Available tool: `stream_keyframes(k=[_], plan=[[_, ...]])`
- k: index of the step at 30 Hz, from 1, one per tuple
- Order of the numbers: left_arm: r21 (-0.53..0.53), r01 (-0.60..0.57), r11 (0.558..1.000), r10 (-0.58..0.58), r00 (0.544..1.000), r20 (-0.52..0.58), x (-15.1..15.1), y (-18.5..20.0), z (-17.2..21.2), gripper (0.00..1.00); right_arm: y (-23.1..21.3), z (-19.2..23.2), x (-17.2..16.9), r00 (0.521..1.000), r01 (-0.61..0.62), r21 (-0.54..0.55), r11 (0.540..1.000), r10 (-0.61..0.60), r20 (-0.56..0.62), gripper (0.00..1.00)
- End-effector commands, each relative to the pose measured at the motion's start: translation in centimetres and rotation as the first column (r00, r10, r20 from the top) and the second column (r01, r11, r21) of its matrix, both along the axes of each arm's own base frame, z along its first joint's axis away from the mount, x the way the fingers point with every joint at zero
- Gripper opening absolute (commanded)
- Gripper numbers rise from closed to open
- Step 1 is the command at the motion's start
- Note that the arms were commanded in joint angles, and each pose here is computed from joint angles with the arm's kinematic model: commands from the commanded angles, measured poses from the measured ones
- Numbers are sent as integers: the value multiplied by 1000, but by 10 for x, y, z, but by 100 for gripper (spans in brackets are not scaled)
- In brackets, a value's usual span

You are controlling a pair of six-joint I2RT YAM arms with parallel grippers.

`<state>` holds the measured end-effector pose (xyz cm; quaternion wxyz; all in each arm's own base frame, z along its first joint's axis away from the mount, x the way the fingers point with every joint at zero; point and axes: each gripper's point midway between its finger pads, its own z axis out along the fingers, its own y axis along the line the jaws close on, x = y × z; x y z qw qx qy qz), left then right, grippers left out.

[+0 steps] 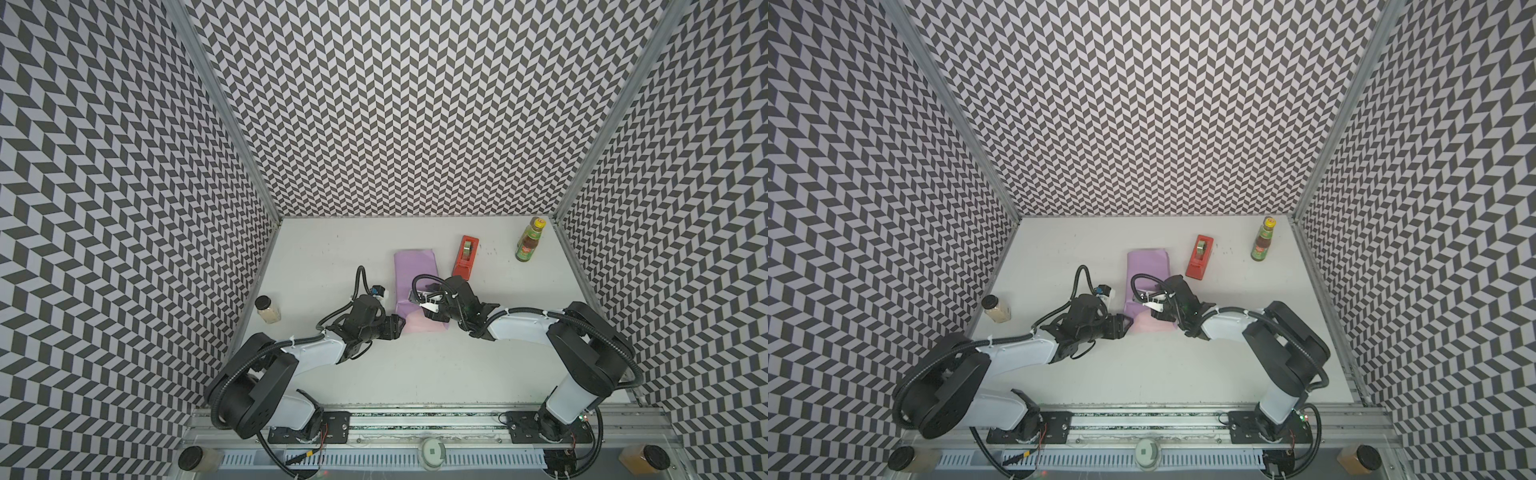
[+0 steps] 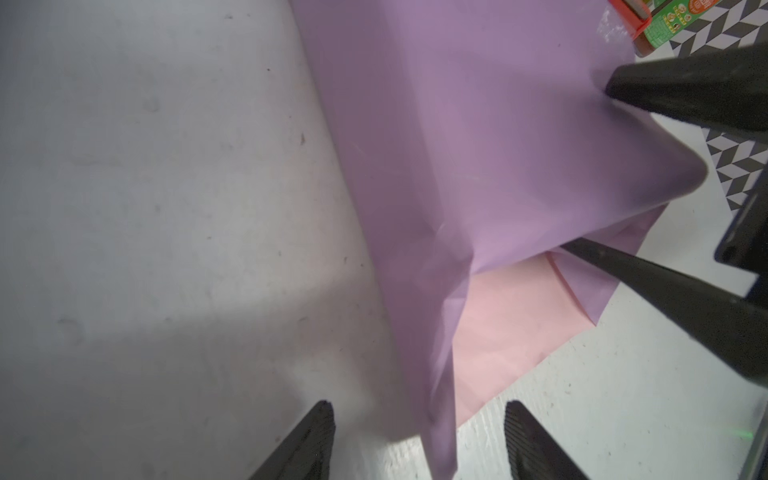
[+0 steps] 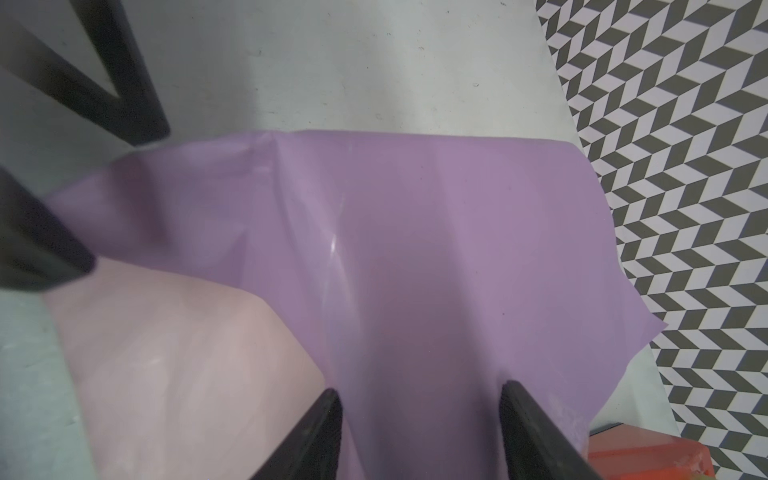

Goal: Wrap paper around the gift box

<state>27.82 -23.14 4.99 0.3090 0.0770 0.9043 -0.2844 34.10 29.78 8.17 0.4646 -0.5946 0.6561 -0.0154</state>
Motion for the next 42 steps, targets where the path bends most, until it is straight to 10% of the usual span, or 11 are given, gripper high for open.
stream_keyframes(k=[1,22,31,42], plan=[[-34,-46,998,49,997,67,22,-14,15,65,2,-1,1,999,-5,3,1000,5,31,60],[109,-102,989,91,991,99,36,-14,-26,12,2,-5,2,1000,1,-2,1000,-1,29,59],[96,-113,989,106,991,77,23,-11,-18,35,1,-6,3,1000,11,-4,1000,-10,27,59],[77,-101,992,98,994,45,10,-12,-17,23,2,-5,4,1000,16,-2,1000,-16,27,58]])
